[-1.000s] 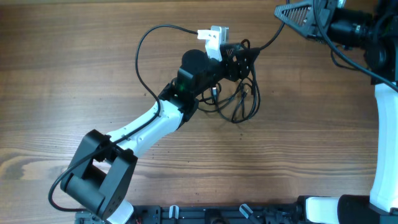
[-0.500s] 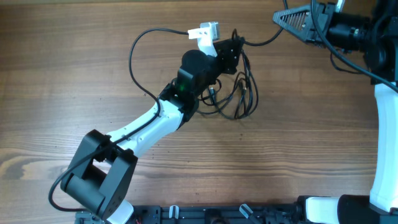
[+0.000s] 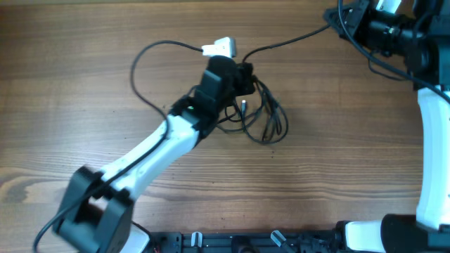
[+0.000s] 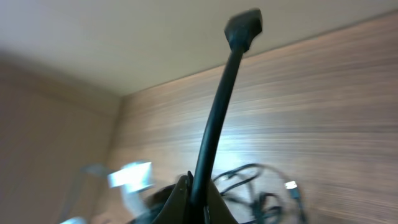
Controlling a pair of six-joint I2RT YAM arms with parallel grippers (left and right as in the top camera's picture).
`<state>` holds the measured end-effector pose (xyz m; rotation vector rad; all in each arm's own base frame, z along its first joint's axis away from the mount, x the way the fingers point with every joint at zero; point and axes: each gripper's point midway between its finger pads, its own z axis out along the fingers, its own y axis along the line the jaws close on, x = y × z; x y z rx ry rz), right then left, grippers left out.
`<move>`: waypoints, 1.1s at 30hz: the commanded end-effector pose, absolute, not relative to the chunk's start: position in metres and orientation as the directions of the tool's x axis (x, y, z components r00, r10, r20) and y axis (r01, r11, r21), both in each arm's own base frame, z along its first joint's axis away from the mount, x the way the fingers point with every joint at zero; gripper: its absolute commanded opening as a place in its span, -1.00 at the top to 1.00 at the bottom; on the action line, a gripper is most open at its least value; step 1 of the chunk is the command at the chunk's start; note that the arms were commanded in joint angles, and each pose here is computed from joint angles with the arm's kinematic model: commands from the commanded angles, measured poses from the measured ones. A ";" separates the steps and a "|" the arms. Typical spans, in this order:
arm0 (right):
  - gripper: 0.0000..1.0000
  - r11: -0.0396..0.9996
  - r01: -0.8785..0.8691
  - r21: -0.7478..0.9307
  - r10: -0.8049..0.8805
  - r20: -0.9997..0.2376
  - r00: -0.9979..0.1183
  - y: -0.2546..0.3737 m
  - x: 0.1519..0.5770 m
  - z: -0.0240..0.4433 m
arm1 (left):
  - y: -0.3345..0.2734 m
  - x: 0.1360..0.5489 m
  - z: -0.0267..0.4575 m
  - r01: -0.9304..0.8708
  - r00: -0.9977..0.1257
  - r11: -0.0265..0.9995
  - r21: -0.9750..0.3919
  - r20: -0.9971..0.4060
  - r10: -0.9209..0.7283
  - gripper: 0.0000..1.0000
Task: Untangle cables
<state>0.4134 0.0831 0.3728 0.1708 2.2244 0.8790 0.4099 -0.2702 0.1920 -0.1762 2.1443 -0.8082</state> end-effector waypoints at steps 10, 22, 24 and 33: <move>0.91 0.684 -0.244 0.687 0.206 -0.504 -0.839 0.131 0.477 0.286 | -0.272 0.300 0.262 0.330 -0.834 0.590 -0.736 -0.521 -0.183 0.92; 0.91 0.853 -0.015 0.522 0.204 -0.360 -0.910 0.116 0.472 0.202 | -0.289 0.276 0.316 0.314 -0.925 0.255 -0.915 -0.355 -0.136 0.92; 0.91 0.866 0.004 0.500 0.206 -0.349 -0.914 0.112 0.473 0.192 | -0.282 0.281 0.331 0.300 -0.931 0.195 -0.934 -0.331 -0.153 0.92; -0.14 0.786 -0.243 0.568 0.036 -0.434 -0.900 0.139 0.463 0.217 | -0.222 0.343 0.325 0.180 -0.875 0.258 -0.949 -0.274 -0.398 0.92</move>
